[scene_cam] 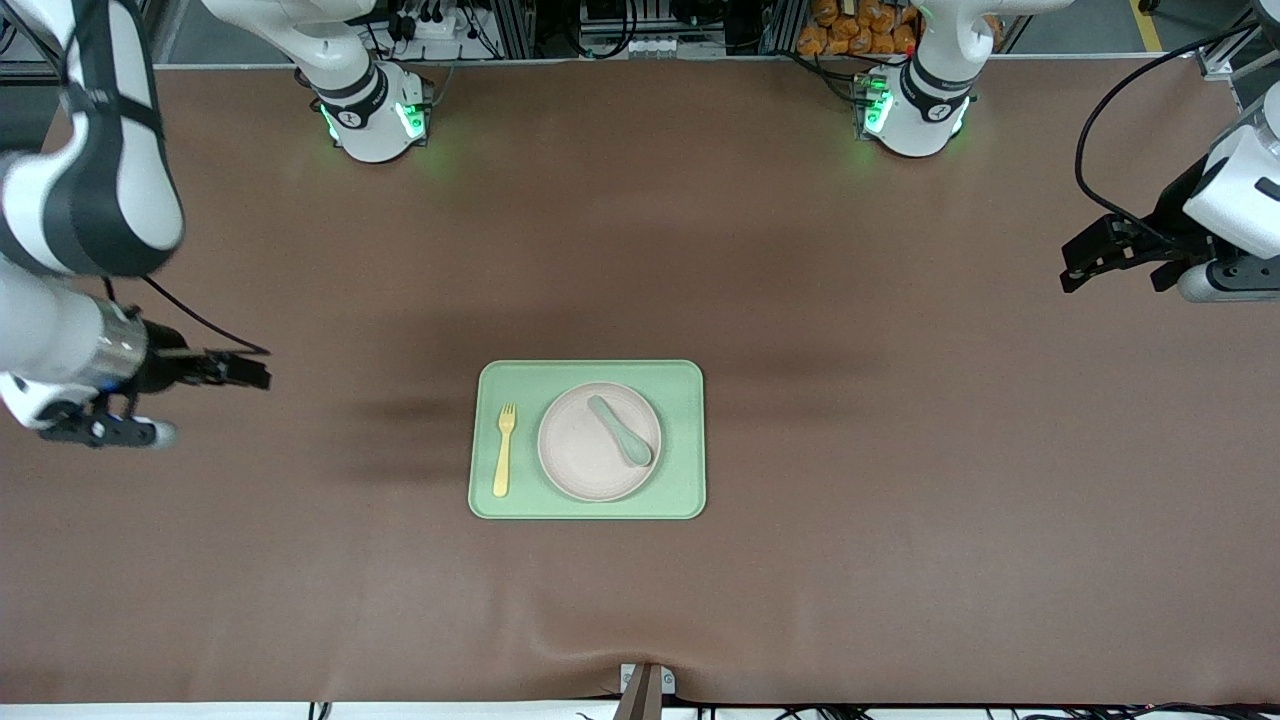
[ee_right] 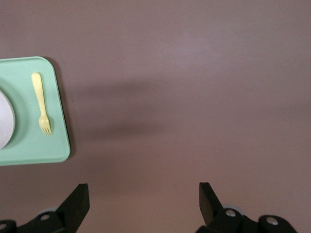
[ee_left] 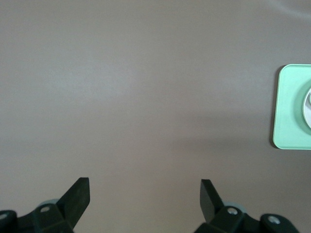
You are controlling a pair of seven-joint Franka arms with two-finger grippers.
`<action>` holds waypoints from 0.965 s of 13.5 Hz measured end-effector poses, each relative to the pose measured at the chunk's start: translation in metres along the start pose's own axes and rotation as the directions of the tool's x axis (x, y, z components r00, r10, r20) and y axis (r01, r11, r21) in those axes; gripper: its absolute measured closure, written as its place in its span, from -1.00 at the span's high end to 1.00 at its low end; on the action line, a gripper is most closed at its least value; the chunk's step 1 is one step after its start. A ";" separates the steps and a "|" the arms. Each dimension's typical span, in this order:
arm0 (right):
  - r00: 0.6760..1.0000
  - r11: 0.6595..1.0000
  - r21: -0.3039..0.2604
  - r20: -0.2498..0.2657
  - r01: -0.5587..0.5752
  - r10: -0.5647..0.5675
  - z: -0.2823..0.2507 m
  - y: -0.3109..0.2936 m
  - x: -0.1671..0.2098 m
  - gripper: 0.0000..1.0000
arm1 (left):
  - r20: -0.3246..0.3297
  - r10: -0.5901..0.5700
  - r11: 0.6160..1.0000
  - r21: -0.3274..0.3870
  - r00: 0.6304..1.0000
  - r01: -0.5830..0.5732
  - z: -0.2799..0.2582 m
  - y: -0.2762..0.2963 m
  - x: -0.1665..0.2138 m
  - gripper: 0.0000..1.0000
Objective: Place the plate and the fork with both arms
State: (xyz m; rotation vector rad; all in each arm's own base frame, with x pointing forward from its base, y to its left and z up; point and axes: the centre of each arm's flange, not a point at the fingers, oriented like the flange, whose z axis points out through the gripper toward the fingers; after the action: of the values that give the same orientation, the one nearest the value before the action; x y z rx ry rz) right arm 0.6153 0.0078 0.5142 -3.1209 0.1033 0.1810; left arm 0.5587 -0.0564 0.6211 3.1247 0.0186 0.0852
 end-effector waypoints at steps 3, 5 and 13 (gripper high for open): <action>1.000 1.000 -0.016 -0.028 0.001 -0.001 -0.079 0.019 -0.061 1.00 | 0.001 0.000 1.000 0.000 1.000 0.000 0.000 0.000 0.000 1.00; 0.999 1.000 -0.009 -0.042 0.001 -0.001 -0.111 0.039 -0.091 1.00 | 0.001 -0.001 1.000 0.000 1.000 0.001 0.000 0.000 0.000 1.00; 0.998 1.000 -0.003 -0.054 0.013 -0.013 -0.121 0.068 -0.101 1.00 | 0.001 -0.002 1.000 0.000 1.000 0.002 0.000 -0.001 0.000 1.00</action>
State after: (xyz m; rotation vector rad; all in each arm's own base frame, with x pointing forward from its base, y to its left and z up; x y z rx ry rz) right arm 0.5243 -0.0558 0.6457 -3.1287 0.0833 0.0963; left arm 0.5592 -0.0554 0.6206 3.1247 0.0213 0.0840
